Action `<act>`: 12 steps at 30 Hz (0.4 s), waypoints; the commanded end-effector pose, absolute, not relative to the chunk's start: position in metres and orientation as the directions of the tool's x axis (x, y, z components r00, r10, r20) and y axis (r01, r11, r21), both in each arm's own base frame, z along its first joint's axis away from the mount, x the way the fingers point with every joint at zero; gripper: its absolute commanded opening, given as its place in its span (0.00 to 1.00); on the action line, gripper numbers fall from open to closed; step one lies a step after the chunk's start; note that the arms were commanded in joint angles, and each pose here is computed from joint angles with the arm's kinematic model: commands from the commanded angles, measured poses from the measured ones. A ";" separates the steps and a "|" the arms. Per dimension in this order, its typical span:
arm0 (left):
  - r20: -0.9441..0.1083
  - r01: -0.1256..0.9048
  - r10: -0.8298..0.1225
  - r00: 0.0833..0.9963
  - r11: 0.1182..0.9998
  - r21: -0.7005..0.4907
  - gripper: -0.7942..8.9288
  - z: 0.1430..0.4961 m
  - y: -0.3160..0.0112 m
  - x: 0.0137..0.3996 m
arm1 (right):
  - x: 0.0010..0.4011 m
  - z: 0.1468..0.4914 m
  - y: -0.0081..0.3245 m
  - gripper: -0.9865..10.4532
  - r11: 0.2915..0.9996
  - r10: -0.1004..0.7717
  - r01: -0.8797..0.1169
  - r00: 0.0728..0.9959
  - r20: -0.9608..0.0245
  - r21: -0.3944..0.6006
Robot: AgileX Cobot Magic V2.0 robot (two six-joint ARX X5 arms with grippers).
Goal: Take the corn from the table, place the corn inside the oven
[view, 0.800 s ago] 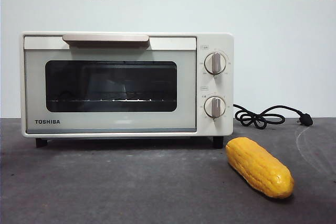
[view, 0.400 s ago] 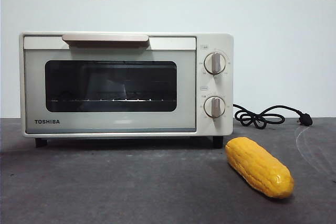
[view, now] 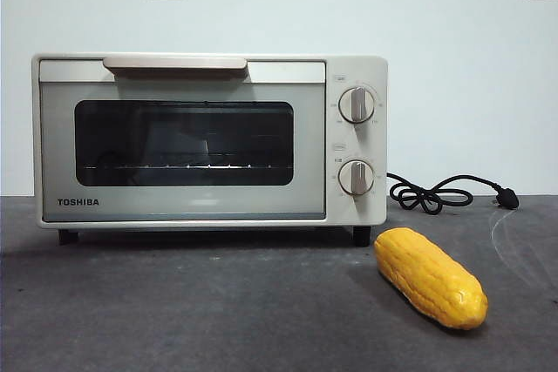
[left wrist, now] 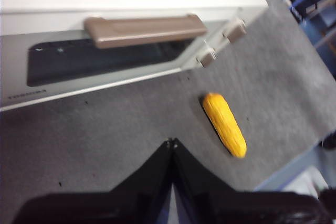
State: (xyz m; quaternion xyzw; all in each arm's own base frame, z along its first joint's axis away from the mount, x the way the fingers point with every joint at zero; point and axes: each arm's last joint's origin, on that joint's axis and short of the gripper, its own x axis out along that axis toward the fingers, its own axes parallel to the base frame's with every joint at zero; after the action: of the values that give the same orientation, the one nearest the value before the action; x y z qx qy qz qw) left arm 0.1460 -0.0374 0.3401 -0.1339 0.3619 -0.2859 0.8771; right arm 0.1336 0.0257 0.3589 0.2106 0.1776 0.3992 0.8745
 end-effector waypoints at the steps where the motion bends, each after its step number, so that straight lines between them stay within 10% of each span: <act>1: -0.564 0.459 -0.604 0.563 0.796 -0.393 0.08 0.349 -0.040 0.144 | 0.144 0.354 0.036 0.09 0.603 0.789 -0.642 0.569 -0.233 0.474; 12: -0.546 0.487 -0.602 0.582 0.796 -0.359 0.08 0.364 -0.044 0.141 | 0.173 0.316 0.107 0.42 0.785 0.607 -0.516 0.532 -0.590 0.342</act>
State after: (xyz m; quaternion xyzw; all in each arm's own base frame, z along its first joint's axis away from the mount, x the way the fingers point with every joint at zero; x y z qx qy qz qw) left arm 0.1407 -0.0436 0.3633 -0.0927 0.3412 -0.3034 0.8848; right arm 0.1719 0.1026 0.3170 0.0715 0.3591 0.3244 0.8722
